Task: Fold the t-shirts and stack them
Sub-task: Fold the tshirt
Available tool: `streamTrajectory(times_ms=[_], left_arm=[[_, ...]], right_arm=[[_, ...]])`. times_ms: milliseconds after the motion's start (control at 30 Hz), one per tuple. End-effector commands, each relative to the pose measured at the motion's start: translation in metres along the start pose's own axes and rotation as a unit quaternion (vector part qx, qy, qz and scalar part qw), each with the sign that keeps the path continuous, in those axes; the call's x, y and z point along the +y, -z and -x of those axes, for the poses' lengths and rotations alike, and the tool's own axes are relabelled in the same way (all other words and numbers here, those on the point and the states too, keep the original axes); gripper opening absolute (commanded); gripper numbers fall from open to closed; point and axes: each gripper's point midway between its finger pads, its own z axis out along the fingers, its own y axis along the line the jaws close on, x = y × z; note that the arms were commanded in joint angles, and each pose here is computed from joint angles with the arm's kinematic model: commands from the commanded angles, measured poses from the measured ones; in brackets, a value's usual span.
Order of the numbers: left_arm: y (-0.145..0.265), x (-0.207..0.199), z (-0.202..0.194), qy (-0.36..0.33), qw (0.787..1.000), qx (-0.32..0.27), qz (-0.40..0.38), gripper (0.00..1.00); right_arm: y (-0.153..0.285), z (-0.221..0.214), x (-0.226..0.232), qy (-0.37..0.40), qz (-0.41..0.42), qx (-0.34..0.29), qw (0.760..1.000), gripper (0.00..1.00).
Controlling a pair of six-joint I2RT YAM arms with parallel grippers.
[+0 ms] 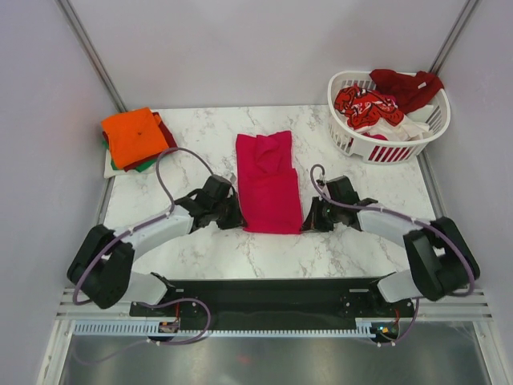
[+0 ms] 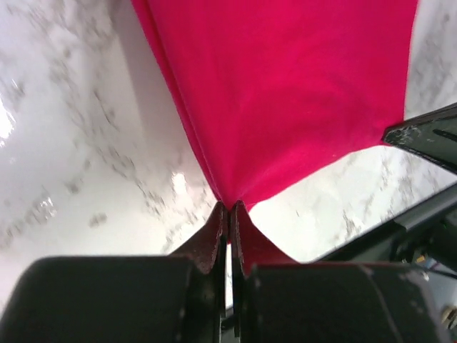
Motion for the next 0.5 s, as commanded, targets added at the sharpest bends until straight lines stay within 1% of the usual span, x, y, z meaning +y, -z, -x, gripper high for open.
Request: streamTrajectory(times_ms=[0,33,67,133,167,200,333,400,467], left_arm=[[0.028,-0.013,-0.029,0.02,0.999,0.023,-0.01,0.02],[0.034,-0.013,-0.035,0.018,0.999,0.025,-0.009,0.02],[0.045,-0.02,-0.035,0.023,0.999,0.013,-0.023,0.02],[0.057,-0.022,-0.047,0.028,0.999,0.021,-0.032,0.02],[0.069,-0.029,-0.045,0.035,0.998,0.008,-0.05,0.02],[0.075,-0.031,-0.047,0.038,0.998,0.008,-0.056,0.02],[0.098,-0.037,-0.045,0.046,0.996,-0.003,-0.07,0.02],[0.112,-0.049,-0.033,0.039,0.995,-0.021,-0.084,0.02],[0.121,-0.052,-0.028,0.032,0.996,-0.024,-0.078,0.02]], right_arm=[[0.024,-0.027,0.013,0.006,-0.008,-0.004,1.0,0.0],[0.028,-0.036,0.019,0.016,-0.006,-0.002,1.0,0.0],[0.036,-0.044,0.023,0.008,-0.003,-0.007,1.0,0.0],[0.045,-0.054,0.028,0.012,-0.003,-0.013,1.0,0.0],[0.056,-0.056,0.033,0.005,0.005,-0.023,1.0,0.0],[0.061,-0.057,0.036,0.003,0.008,-0.029,1.0,0.0],[0.092,-0.04,0.056,0.01,0.016,-0.071,0.997,0.0],[0.109,-0.025,0.07,0.023,0.017,-0.09,0.996,0.0],[0.121,-0.009,0.083,0.037,0.013,-0.105,0.994,0.0]])
